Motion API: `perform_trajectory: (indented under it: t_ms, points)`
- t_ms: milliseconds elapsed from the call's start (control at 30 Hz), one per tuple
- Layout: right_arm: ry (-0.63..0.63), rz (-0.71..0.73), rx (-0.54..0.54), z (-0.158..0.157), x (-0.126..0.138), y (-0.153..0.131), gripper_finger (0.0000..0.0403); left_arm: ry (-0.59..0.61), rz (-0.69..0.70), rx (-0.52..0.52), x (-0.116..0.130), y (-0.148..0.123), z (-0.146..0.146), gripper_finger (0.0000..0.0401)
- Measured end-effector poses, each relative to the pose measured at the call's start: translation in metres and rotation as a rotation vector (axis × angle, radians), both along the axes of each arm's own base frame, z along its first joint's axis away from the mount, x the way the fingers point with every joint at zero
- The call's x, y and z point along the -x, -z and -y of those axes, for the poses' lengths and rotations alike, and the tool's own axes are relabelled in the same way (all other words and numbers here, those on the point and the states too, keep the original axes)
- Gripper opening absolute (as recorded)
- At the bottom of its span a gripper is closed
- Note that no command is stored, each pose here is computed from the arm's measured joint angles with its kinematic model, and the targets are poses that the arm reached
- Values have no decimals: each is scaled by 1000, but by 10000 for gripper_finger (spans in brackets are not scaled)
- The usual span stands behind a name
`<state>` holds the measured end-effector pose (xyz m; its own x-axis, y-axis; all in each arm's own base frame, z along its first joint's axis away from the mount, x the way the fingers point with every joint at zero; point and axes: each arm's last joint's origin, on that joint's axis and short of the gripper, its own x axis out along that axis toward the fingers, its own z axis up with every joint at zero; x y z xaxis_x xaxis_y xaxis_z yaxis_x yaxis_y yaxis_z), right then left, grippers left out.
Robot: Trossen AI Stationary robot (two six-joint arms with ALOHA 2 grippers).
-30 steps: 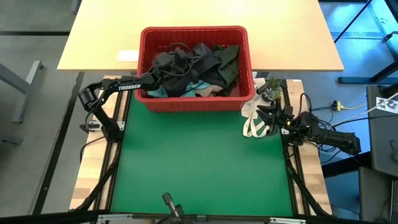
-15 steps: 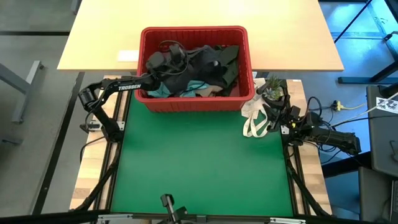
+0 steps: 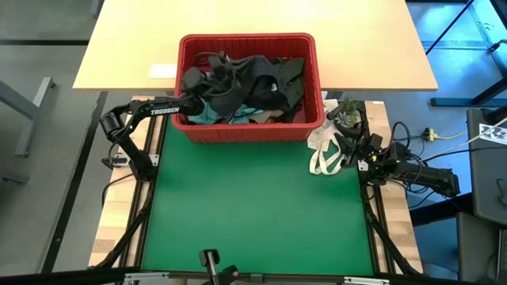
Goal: Fold Laundry from Bin
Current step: Fold the black shorts from the red laundry bin
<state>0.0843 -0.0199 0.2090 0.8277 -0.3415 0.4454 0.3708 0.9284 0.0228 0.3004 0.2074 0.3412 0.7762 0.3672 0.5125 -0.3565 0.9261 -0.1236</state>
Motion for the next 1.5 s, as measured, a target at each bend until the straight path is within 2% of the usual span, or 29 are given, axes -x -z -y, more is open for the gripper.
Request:
perform_trajectory:
  t_ms: [200,333,633,767,967,1100,1333,1500]
  points:
    - [62,7,-33,2,1,0,210,-17,86,-55,7,-8,-1,0]
    - [67,17,-34,2,1,-1,240,-50,133,-63,10,-11,-1,0]
    - [65,61,-27,3,-5,-7,250,-83,260,-119,18,-21,4,0]
    - [65,0,-37,5,-16,-21,250,-94,302,-142,22,-24,3,0]
    - [74,-96,-56,10,-48,-54,250,-101,304,-144,24,-25,2,0]
    - [67,-145,-129,15,-76,-67,250,-101,304,-144,24,-25,2,0]
    - [185,-235,-273,28,-126,-64,250,-88,297,-153,24,-25,2,0]
    - [188,-273,-345,34,-159,-59,250,-86,297,-152,24,-25,2,0]
